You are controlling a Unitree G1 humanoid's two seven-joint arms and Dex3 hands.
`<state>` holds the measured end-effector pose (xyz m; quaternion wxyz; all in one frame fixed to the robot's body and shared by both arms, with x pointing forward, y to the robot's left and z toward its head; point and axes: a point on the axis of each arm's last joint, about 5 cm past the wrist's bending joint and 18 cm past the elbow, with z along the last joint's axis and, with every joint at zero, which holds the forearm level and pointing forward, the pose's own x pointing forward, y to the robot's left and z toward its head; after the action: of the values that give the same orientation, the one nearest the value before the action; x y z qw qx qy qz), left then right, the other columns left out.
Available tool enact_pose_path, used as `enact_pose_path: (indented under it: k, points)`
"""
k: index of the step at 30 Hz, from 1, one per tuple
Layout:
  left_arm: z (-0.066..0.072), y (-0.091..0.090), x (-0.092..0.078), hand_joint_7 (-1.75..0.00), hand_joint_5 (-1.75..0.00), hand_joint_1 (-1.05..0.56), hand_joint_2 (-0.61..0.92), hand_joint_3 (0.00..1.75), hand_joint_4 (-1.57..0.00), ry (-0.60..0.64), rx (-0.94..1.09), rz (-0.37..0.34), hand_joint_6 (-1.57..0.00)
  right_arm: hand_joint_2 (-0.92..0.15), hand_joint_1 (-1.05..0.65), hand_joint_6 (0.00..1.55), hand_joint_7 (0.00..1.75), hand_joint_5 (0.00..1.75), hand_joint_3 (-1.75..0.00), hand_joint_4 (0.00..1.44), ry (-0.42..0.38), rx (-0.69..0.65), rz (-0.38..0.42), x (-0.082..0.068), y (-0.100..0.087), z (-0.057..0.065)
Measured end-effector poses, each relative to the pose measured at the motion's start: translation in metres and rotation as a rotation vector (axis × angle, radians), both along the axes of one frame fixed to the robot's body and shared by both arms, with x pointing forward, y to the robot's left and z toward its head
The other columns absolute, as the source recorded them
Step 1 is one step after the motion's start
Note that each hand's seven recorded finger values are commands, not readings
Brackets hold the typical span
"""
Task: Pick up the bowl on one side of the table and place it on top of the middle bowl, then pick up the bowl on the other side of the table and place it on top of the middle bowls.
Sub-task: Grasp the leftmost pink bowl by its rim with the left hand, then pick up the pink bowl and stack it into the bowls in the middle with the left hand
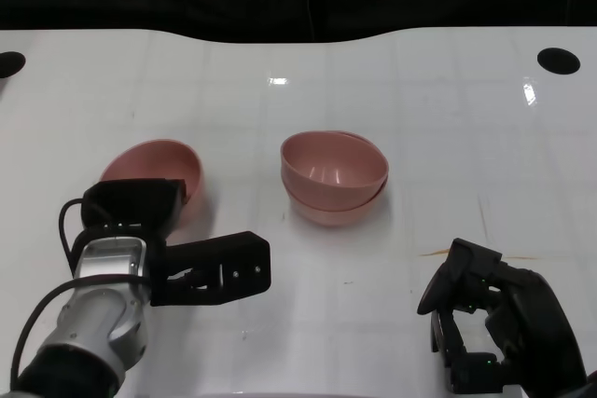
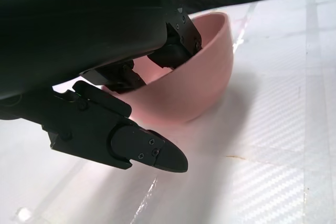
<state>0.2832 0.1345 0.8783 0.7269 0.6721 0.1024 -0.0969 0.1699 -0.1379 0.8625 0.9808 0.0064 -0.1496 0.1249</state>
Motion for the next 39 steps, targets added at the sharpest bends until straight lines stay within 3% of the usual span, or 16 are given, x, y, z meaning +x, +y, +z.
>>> enact_pose_path:
  k: [1,3,4,7,14,16,17,21,24,26,30,32,33,35,37,39]
  points:
    - [-0.002,-0.001,0.001,-0.04,-0.32,-0.48,0.92,0.07,-0.85,0.006,0.0,-0.006,-0.63,-0.32,-0.13,0.79,1.63,1.75,-1.5,0.91,0.001,0.0,-0.001,0.0,0.0,0.0]
    - [-0.003,-0.002,0.004,-0.05,-1.13,-0.4,0.92,0.08,-0.75,-0.005,0.006,-0.031,-0.87,-0.32,-0.14,0.79,1.62,1.75,-1.49,0.9,0.001,0.0,-0.001,0.0,0.0,0.0]
    - [-0.004,-0.002,0.005,-0.07,-1.39,-0.39,0.92,0.1,-0.77,-0.021,0.006,-0.047,-0.97,-0.32,-0.14,0.79,1.62,1.75,-1.49,0.9,0.001,0.0,-0.001,-0.001,0.0,0.0]
    - [-0.009,-0.002,0.005,-0.13,-1.7,-0.37,0.92,0.11,-0.84,-0.102,-0.019,-0.098,-1.12,-0.33,-0.14,0.79,1.6,1.75,-1.48,0.9,0.006,-0.002,-0.003,-0.002,-0.001,-0.001]
    - [-0.007,0.001,0.004,-0.17,-1.75,-0.37,0.92,0.14,-0.83,-0.277,-0.063,-0.153,-1.16,-0.33,-0.16,0.79,1.58,1.75,-1.45,0.9,-0.003,-0.009,-0.001,-0.002,0.0,0.0]
    - [0.0,0.002,0.006,-0.74,-1.75,-0.37,0.92,0.14,-0.84,-0.34,-0.067,-0.166,-0.91,-0.33,-0.17,0.79,1.58,1.75,-1.44,0.9,-0.002,-0.009,-0.002,-0.002,0.0,0.0]
    - [0.004,0.002,0.007,-0.91,-1.75,-0.37,0.92,0.14,-0.84,-0.364,-0.07,-0.174,-0.81,-0.33,-0.17,0.79,1.58,1.75,-1.44,0.9,-0.001,-0.008,-0.001,-0.002,0.0,0.0]
    - [0.018,0.002,0.009,-0.81,-1.75,-0.35,0.92,0.09,-0.87,-0.444,-0.083,-0.207,-0.84,-0.34,-0.17,0.8,1.58,1.75,-1.44,0.9,-0.002,-0.01,-0.001,-0.002,0.0,0.0]
    - [0.028,0.0,0.009,-1.19,-1.75,-0.32,0.92,0.09,-0.89,-0.508,-0.089,-0.241,-0.76,-0.35,-0.16,0.8,1.58,1.75,-1.43,0.9,-0.001,-0.01,-0.003,-0.003,0.0,0.0]
    - [0.037,-0.003,0.009,-1.14,-1.75,-0.3,0.9,0.09,-0.89,-0.556,-0.098,-0.268,-0.79,-0.35,-0.16,0.8,1.58,1.75,-1.43,0.89,0.0,-0.01,-0.005,-0.003,0.0,0.0]
    - [0.054,-0.011,0.009,-0.74,-1.75,-0.3,0.89,0.04,-0.9,-0.613,-0.135,-0.332,-0.95,-0.35,-0.16,0.8,1.58,1.75,-1.43,0.89,0.009,-0.011,-0.005,-0.003,0.0,0.0]
    - [0.06,-0.014,0.009,-1.21,-1.75,-0.26,0.89,0.02,-0.9,-0.632,-0.148,-0.369,-0.82,-0.35,-0.16,0.8,1.58,1.75,-1.43,0.89,0.009,-0.012,-0.005,-0.003,0.0,0.0]
    - [0.065,-0.017,0.01,-1.29,-1.75,-0.26,0.89,0.02,-0.9,-0.643,-0.151,-0.391,-0.8,-0.35,-0.16,0.8,1.57,1.75,-1.43,0.89,0.009,-0.013,-0.005,-0.003,0.0,0.0]
    - [0.074,-0.021,0.013,-1.29,-1.75,-0.27,0.86,0.01,-0.91,-0.676,-0.158,-0.426,-0.82,-0.36,-0.16,0.8,1.57,1.75,-1.43,0.89,0.009,-0.014,-0.005,-0.003,0.001,0.0]
    - [0.081,-0.027,0.016,-1.08,-1.75,-0.28,0.83,0.0,-0.9,-0.702,-0.17,-0.456,-0.9,-0.36,-0.16,0.8,1.57,1.75,-1.42,0.9,0.01,-0.014,-0.006,-0.003,0.001,-0.001]
    - [0.087,-0.034,0.017,-1.04,-1.75,-0.29,0.82,0.01,-0.91,-0.72,-0.185,-0.481,-0.95,-0.36,-0.17,0.8,1.57,1.75,-1.42,0.9,0.011,-0.014,-0.007,-0.003,0.001,-0.001]
